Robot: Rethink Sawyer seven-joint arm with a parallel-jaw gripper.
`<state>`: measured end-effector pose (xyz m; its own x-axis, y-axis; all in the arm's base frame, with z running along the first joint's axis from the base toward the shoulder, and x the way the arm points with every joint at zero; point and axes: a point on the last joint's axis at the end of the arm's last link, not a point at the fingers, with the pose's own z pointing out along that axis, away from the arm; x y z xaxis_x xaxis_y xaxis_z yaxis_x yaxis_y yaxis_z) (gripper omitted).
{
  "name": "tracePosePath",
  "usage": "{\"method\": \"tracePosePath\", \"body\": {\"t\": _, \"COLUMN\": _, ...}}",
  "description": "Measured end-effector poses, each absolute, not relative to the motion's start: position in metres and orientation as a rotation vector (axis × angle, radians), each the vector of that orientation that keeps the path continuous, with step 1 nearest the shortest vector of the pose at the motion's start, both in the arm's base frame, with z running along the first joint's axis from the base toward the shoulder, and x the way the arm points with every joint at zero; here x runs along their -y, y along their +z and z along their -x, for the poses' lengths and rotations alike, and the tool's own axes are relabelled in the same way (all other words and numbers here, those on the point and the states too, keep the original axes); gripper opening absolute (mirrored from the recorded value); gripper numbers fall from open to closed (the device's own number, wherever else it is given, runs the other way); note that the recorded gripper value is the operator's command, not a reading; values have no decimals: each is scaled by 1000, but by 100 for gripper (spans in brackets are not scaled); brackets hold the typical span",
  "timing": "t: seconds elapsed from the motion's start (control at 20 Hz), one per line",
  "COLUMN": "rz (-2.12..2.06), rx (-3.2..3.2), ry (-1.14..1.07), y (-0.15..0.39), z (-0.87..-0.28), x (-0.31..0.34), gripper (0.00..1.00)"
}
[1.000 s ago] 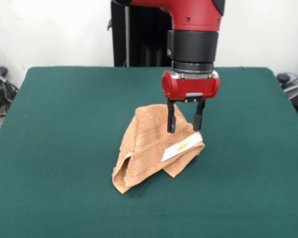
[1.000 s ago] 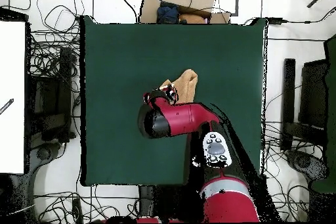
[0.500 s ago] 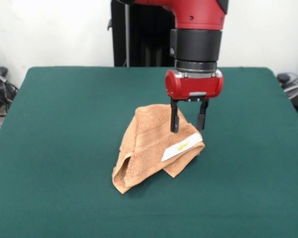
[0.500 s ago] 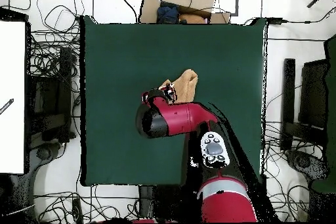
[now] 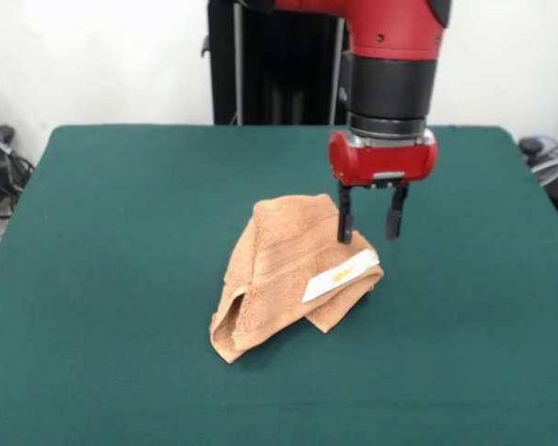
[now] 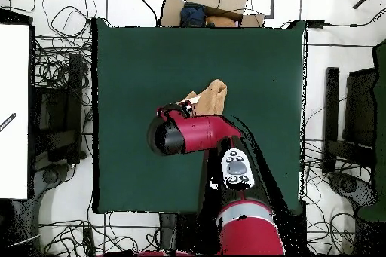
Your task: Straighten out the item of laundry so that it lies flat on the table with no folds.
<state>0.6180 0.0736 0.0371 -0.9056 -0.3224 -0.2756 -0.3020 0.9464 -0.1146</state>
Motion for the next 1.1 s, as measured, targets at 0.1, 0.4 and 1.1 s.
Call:
{"method": "tracePosePath", "body": {"t": 0.1, "rz": 463, "rx": -2817, "ry": -96, "y": 37, "z": -620, "x": -80, "gripper": 100}}
{"method": "tracePosePath", "body": {"t": 0.4, "rz": 476, "rx": -2812, "ry": -85, "y": 36, "z": -635, "x": -104, "gripper": 100}}
{"method": "tracePosePath", "body": {"t": 1.1, "rz": 430, "rx": -2803, "ry": -158, "y": 21, "z": -659, "x": -81, "gripper": 100}}
